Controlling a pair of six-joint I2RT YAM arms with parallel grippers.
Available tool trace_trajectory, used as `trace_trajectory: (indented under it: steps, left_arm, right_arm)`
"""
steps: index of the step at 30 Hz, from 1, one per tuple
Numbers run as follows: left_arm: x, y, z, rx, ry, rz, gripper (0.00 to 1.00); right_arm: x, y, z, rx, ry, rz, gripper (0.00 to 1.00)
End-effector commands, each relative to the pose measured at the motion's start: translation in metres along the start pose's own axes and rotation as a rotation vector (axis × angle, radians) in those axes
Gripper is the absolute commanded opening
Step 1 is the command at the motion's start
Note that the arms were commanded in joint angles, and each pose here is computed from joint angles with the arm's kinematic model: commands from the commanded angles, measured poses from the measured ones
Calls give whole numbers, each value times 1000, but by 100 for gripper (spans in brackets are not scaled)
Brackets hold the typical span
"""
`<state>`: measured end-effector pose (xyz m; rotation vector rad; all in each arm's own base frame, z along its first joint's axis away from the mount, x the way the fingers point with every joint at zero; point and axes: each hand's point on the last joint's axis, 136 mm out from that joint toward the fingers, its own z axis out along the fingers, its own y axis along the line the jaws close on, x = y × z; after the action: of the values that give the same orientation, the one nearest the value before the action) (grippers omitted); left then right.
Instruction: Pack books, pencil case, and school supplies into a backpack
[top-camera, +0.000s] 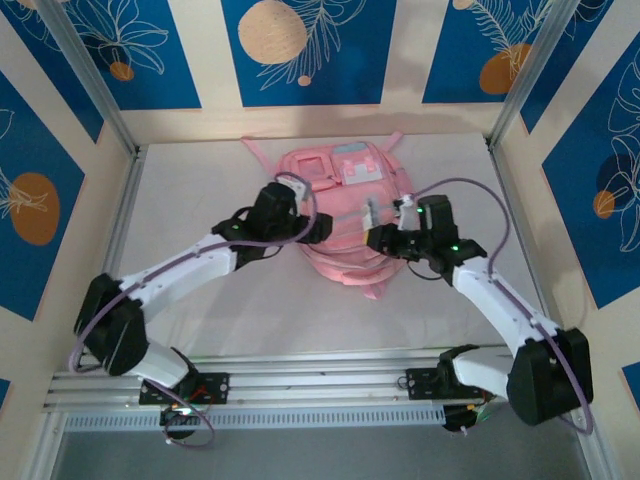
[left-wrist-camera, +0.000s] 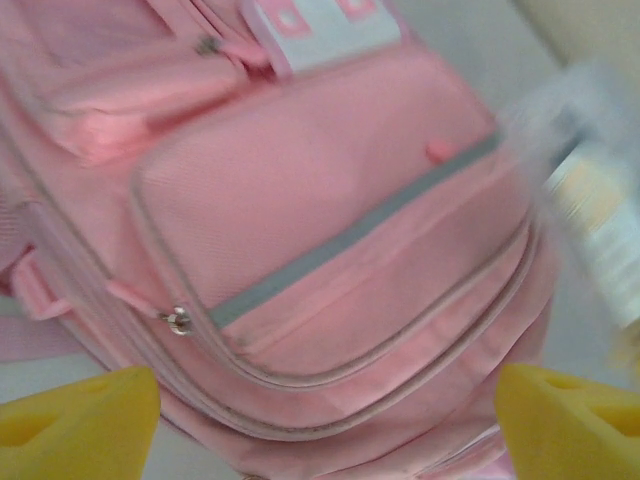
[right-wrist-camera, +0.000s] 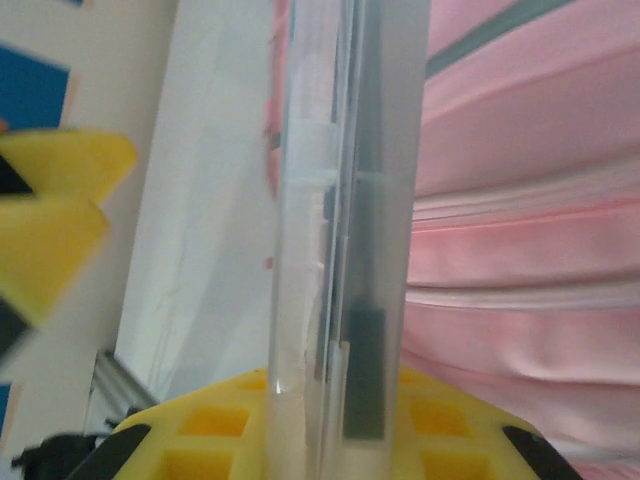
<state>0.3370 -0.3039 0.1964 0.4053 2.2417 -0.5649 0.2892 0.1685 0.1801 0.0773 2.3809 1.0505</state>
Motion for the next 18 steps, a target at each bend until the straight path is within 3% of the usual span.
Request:
trace_trajectory:
  steps: [1,10,14,18]
  left_arm:
    - [5,-16,19,-2,47,262,85]
    - [24,-41,66,31,182,624,86]
    - [34,-34,85,1,268,684,79]
    - [35,-35,93,7,274,707,60]
  right_arm:
    - [5,-31,-24,99,-20,99,0]
    - [-10,-53,-62,96,-133,196,0]
    - [-10,-52,-66,77,-145,204,0]
    - [-7,-51,-65,62,-142,207,0]
